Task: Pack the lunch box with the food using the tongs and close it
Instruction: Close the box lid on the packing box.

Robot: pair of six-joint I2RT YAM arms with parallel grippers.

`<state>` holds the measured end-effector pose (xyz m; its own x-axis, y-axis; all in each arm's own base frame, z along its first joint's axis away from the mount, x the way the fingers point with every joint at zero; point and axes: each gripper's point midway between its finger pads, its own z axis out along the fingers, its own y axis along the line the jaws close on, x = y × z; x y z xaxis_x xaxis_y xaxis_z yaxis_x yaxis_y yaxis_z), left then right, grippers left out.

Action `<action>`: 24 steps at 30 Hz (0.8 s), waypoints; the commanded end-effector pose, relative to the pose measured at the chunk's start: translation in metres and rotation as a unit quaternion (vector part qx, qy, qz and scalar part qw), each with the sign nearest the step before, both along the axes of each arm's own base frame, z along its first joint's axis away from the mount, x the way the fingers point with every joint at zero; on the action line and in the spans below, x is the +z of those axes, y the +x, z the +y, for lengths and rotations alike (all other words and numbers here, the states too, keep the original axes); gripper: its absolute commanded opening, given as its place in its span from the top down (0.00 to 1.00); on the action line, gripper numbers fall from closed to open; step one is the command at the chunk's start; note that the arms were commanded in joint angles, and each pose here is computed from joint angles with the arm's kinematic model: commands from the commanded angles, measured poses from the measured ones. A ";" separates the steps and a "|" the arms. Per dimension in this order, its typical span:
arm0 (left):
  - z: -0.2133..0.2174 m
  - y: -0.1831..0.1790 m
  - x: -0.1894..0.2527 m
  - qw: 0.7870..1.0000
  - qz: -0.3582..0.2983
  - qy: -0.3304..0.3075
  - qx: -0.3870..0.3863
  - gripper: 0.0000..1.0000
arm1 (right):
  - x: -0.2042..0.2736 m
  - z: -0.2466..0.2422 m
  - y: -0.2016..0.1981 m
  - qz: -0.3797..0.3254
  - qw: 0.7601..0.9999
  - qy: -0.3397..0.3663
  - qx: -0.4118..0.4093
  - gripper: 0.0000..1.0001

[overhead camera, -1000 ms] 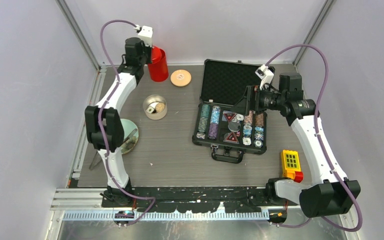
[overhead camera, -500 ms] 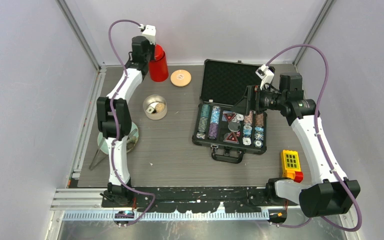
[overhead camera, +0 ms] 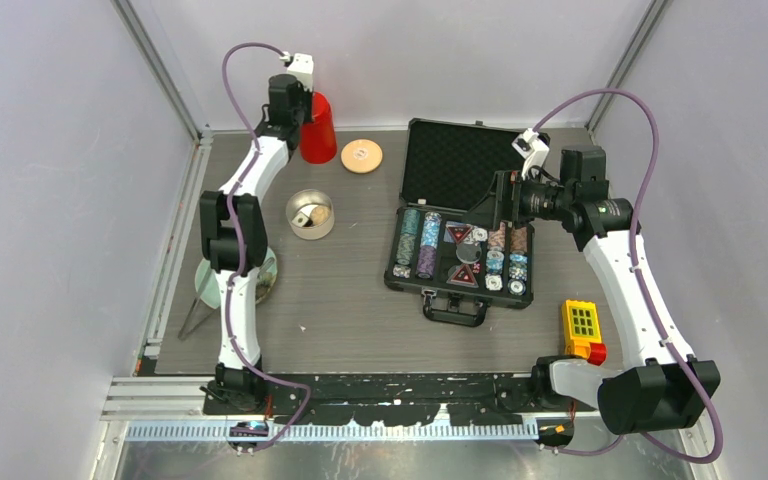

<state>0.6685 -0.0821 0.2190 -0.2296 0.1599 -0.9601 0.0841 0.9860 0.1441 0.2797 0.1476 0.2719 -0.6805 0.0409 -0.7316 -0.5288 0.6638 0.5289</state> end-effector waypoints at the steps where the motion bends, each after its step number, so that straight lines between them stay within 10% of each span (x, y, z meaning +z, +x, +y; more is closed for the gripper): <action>1: 0.004 0.003 0.010 1.000 -0.016 -0.001 0.008 1.00 | 0.007 0.002 -0.001 -0.012 1.000 0.008 0.012 0.11; 24: -0.009 0.011 -0.012 1.000 0.005 0.001 -0.015 1.00 | 0.004 0.003 0.003 -0.002 1.000 0.011 0.011 0.11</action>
<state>0.6757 -0.0860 0.2054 -0.2397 0.1700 -0.9558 0.1015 0.9835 0.1494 0.2802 0.1497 0.2692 -0.6943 0.0412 -0.7185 -0.5261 0.6522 0.5457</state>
